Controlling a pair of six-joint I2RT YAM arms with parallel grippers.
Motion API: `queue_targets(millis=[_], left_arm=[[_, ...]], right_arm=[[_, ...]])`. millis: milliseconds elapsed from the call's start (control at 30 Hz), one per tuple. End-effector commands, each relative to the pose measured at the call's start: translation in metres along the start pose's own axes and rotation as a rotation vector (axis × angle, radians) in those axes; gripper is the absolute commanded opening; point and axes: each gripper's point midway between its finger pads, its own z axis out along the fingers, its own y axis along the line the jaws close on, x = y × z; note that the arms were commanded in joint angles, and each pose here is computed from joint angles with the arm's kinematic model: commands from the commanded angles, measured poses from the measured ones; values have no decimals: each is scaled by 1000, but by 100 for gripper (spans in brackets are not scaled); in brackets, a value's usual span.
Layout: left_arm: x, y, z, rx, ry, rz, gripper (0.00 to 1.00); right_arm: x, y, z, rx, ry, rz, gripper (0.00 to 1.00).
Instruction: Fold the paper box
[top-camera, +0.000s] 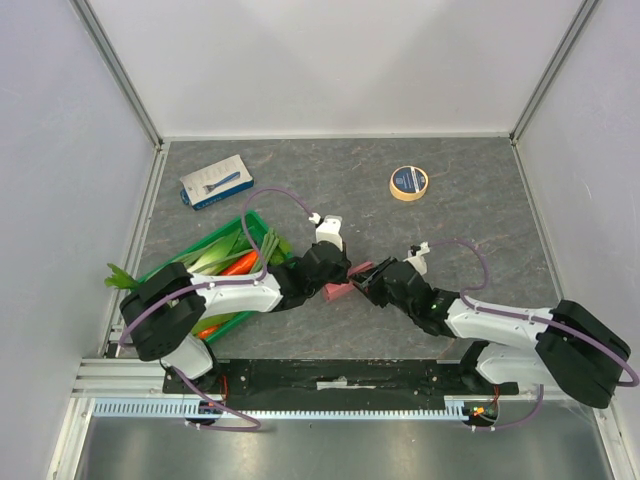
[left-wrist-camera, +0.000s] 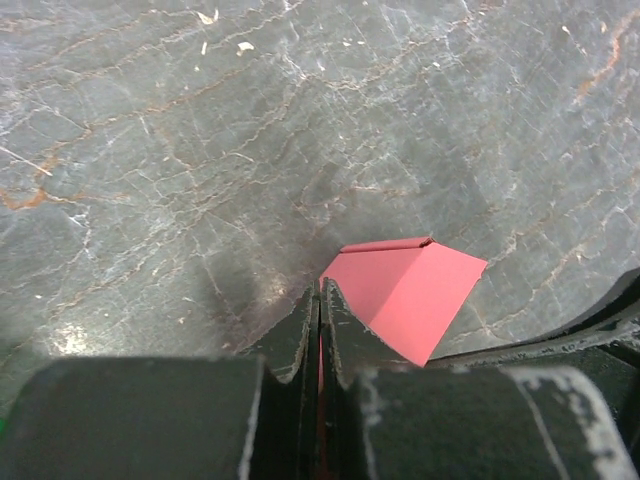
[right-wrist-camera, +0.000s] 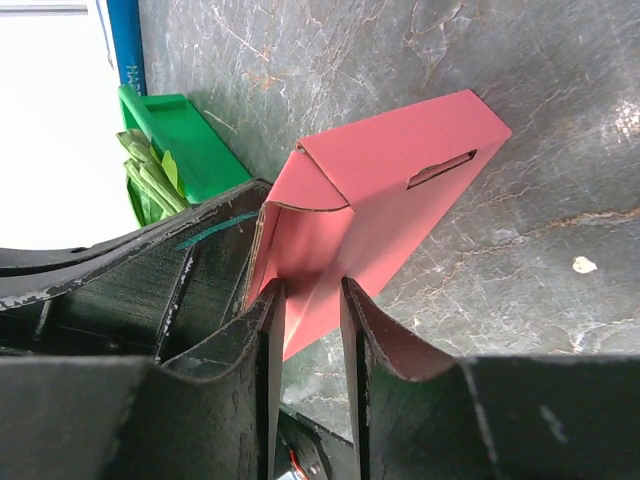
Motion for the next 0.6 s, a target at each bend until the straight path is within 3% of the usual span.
queue_targets(millis=[0, 233, 400, 567], left_arm=[[51, 17, -2, -59, 136, 83, 8], [54, 21, 0, -82, 149, 105, 12], [27, -4, -17, 44, 187, 116, 39], [-15, -8, -45, 115, 139, 49, 48]], right_arm=[[-16, -13, 10, 78, -94, 6, 34], [-15, -10, 15, 76, -95, 36, 35], [-24, -18, 8, 102, -132, -23, 36], [-26, -23, 7, 116, -144, -49, 36]])
